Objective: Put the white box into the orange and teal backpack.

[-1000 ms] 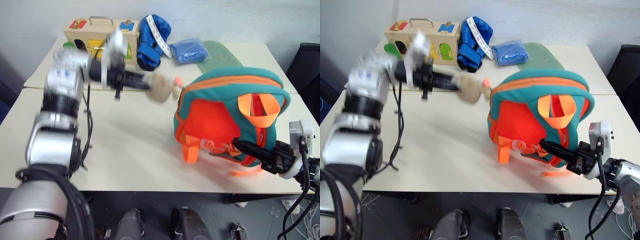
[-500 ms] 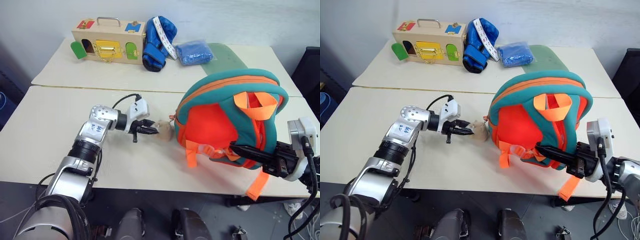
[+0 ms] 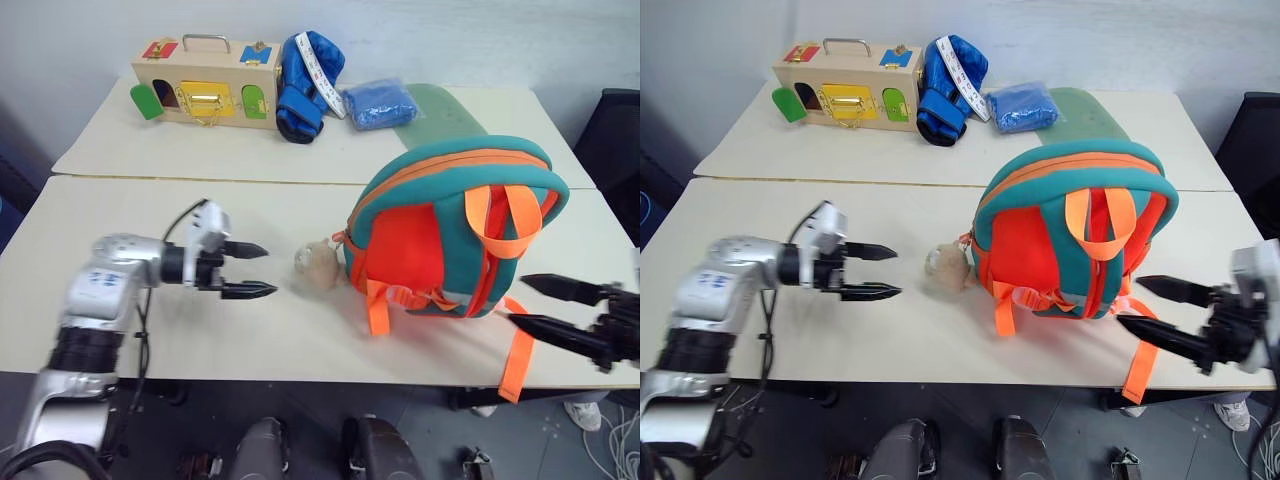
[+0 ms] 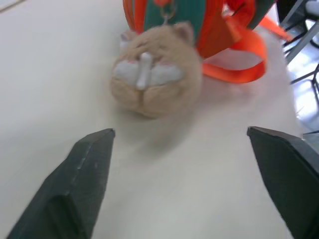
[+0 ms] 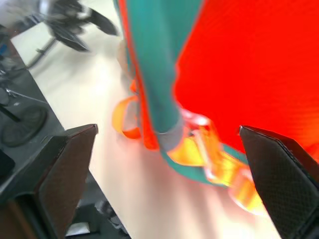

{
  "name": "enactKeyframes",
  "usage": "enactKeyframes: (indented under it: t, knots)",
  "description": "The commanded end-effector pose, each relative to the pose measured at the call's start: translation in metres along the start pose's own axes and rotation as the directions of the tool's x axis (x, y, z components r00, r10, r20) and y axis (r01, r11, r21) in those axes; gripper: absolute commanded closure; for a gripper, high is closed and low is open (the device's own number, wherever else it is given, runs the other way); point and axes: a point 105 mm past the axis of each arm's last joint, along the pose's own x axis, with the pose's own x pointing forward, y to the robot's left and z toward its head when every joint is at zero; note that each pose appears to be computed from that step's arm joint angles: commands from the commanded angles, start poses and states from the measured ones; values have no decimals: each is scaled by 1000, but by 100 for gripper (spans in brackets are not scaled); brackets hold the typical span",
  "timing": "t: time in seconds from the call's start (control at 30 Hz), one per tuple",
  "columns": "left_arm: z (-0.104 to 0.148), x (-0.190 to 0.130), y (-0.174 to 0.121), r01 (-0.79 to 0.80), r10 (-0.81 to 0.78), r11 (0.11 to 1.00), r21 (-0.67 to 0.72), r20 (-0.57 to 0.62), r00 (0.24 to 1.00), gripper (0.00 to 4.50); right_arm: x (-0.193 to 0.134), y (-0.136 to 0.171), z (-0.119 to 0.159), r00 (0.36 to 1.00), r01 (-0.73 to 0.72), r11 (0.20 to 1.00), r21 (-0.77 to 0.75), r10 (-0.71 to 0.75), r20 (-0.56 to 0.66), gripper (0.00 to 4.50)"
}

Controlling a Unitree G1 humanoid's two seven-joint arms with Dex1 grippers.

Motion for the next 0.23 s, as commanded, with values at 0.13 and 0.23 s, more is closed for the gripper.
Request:
enactKeyframes:
  t: [0.13, 0.23]
  knots:
    - [60, -83, -7, -194, 182, 979, 67, 154, 971, 1, -57, -29, 36, 989, 147, 988, -56, -144, 44, 0]
    - [65, -87, 1, -271, 249, 955, 116, 176, 952, 1, -55, -39, 39, 987, 156, 984, -87, -153, 47, 0]
